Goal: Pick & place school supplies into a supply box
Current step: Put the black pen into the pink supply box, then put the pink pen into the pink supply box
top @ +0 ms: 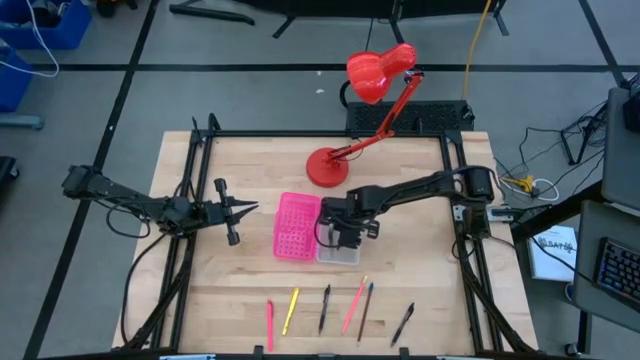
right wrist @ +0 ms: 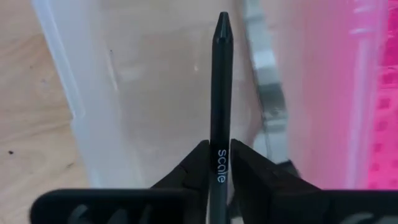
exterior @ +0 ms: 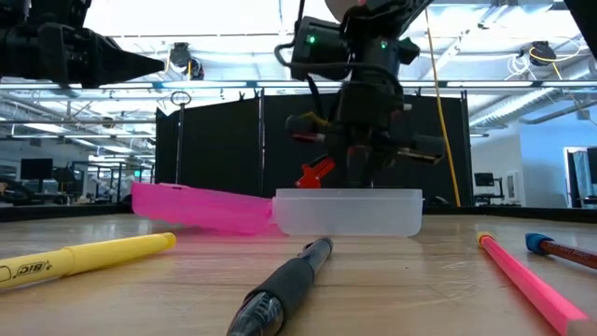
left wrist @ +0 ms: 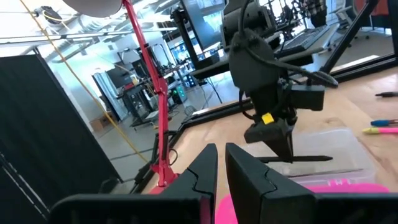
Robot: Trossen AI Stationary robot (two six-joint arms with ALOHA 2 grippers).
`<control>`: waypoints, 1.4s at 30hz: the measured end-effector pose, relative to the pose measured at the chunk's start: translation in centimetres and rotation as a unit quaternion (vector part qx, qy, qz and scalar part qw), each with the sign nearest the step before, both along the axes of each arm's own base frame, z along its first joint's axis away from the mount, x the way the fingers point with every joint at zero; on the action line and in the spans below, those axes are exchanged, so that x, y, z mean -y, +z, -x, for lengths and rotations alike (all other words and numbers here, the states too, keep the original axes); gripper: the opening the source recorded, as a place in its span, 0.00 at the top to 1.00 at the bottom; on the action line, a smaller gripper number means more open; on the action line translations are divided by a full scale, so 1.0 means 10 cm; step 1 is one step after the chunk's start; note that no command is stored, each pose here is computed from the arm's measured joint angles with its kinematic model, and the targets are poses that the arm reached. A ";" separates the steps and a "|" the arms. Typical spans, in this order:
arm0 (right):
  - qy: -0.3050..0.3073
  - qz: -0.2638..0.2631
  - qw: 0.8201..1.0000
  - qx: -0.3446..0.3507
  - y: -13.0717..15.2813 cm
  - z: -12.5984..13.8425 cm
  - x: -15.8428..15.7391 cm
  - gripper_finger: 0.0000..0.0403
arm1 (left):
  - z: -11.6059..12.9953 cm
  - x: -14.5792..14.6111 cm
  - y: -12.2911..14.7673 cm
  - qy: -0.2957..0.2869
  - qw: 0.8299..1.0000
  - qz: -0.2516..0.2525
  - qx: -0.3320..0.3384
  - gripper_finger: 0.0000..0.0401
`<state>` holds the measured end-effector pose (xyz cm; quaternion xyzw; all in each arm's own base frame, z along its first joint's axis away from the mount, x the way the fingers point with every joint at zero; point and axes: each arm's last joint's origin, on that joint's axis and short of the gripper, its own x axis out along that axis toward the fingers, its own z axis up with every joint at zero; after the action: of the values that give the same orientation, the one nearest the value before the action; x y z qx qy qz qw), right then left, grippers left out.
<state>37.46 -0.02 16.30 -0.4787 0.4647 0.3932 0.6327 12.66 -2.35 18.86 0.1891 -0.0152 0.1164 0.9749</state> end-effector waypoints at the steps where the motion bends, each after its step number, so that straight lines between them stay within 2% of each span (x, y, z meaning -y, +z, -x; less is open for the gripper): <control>1: 0.001 0.000 1.000 0.003 0.02 0.00 -0.01 0.83 | 0.00 0.00 0.00 0.000 1.000 0.001 0.000 0.90; 8: 0.010 0.030 0.999 0.023 0.14 0.02 -0.09 0.75 | 0.00 0.00 0.00 0.000 1.000 0.002 0.001 0.90; 13: -0.022 0.093 0.995 0.028 0.25 0.09 -0.26 0.75 | 0.00 0.00 0.00 0.000 1.000 0.002 0.000 0.90; 16: -0.031 0.101 0.994 0.027 0.42 0.23 -0.46 0.77 | 0.00 0.00 0.00 0.000 1.000 0.003 0.000 0.90; 20: -0.098 0.064 0.992 0.038 0.62 0.43 -0.80 0.80 | 0.00 0.00 0.00 0.000 1.000 0.002 -0.001 0.90; 25: -0.214 -0.013 0.975 0.064 0.82 0.67 -1.24 0.83 | 0.00 0.00 -0.01 0.008 1.000 0.002 -0.003 0.90; 32: -0.327 -0.100 0.938 0.060 0.98 1.05 -1.73 0.90 | 0.00 -0.01 0.01 0.009 0.999 0.044 0.013 0.90; 35: -0.387 -0.138 0.910 0.056 1.02 1.18 -1.89 0.95 | 0.00 -0.01 0.00 0.007 0.997 0.069 0.019 0.90; 38: -0.435 -0.146 0.884 0.090 1.05 1.28 -1.97 0.99 | 0.00 -0.01 0.00 0.003 0.992 0.120 0.027 0.90; 42: -0.422 -0.109 0.891 0.129 0.91 1.52 -1.96 0.99 | 0.00 -0.01 0.00 0.003 0.991 0.127 0.030 0.90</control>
<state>22.30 19.56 25.40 -0.2122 0.4917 0.0716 0.8415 12.65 -2.28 18.85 0.0602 -0.0289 0.1256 0.9898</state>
